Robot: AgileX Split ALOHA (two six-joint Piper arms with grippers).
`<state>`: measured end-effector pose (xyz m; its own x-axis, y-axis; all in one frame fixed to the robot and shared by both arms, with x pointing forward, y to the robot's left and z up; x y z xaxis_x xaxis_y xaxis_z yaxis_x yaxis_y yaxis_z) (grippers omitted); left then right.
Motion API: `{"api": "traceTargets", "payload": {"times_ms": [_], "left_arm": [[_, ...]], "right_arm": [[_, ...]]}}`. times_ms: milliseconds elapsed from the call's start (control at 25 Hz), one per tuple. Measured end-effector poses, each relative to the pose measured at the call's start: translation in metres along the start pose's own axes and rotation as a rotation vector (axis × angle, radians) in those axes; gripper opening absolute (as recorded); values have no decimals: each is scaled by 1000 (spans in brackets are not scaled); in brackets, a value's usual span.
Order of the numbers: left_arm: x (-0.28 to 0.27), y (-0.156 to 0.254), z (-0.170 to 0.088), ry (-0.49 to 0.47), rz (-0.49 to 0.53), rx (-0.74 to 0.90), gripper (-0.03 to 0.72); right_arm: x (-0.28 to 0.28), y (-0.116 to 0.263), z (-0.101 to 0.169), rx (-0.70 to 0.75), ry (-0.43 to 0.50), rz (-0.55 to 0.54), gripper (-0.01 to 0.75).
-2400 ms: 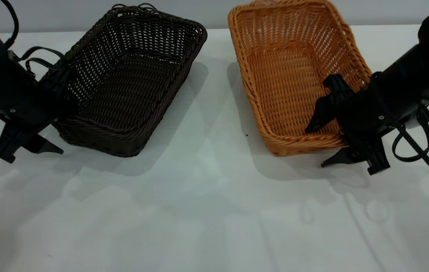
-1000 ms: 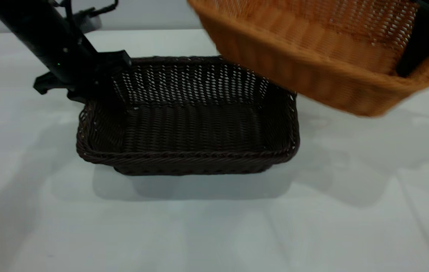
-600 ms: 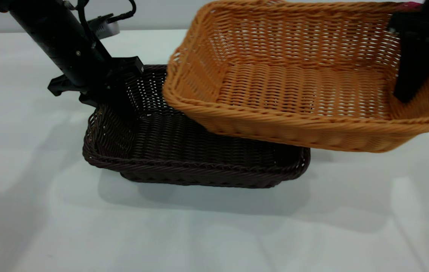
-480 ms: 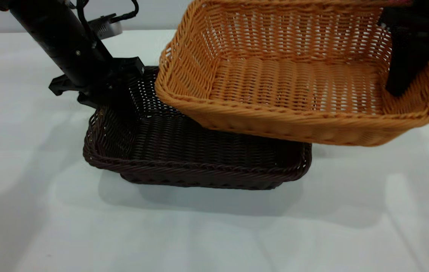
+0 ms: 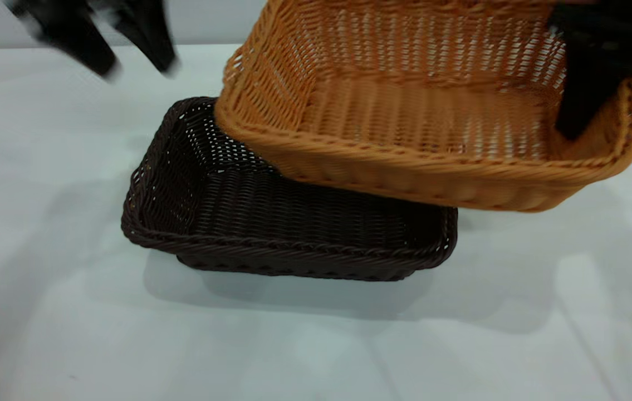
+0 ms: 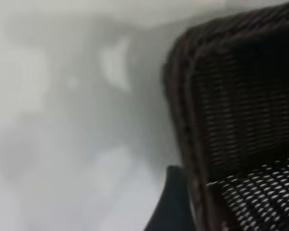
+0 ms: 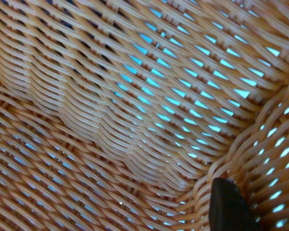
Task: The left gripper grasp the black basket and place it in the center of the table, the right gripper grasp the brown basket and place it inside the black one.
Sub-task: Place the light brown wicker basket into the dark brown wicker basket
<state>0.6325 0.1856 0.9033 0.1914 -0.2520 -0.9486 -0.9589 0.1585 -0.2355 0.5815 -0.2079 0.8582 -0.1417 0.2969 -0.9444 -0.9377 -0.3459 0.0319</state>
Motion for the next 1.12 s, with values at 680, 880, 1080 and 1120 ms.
{"api": "traceTargets", "payload": {"times_ms": [680,880,1080,1120], "left_arm": [[-104,-1,25,-133,-188,-82,581],[-104,0,25,-133,-183,-84,581],[-104,0,25,-133,-180,-84,581],[-104,0,25,-133,-180,-85,580]], "right_arm": [[67,-54,73,-138,-15,82,213],[77,-60,70,-116,-11,58,217],[77,-62,71,-104,-20,47,303],[76,-63,72,-100,-26,43,354]]}}
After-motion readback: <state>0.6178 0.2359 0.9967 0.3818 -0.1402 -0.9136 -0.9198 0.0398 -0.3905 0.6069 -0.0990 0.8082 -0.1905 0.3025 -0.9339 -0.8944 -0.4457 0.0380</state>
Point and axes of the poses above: a point on each arm's last joint axis where the gripper is mounted, x pointing out along that axis toward the gripper, z along the wrist's bending axis when the last joint is at zero, y = z × x, the point moved 6 cm from there along x, pointing out along that axis toward the gripper, and after that the axes turned 5 degrees about -x, right-handed, at the moved point
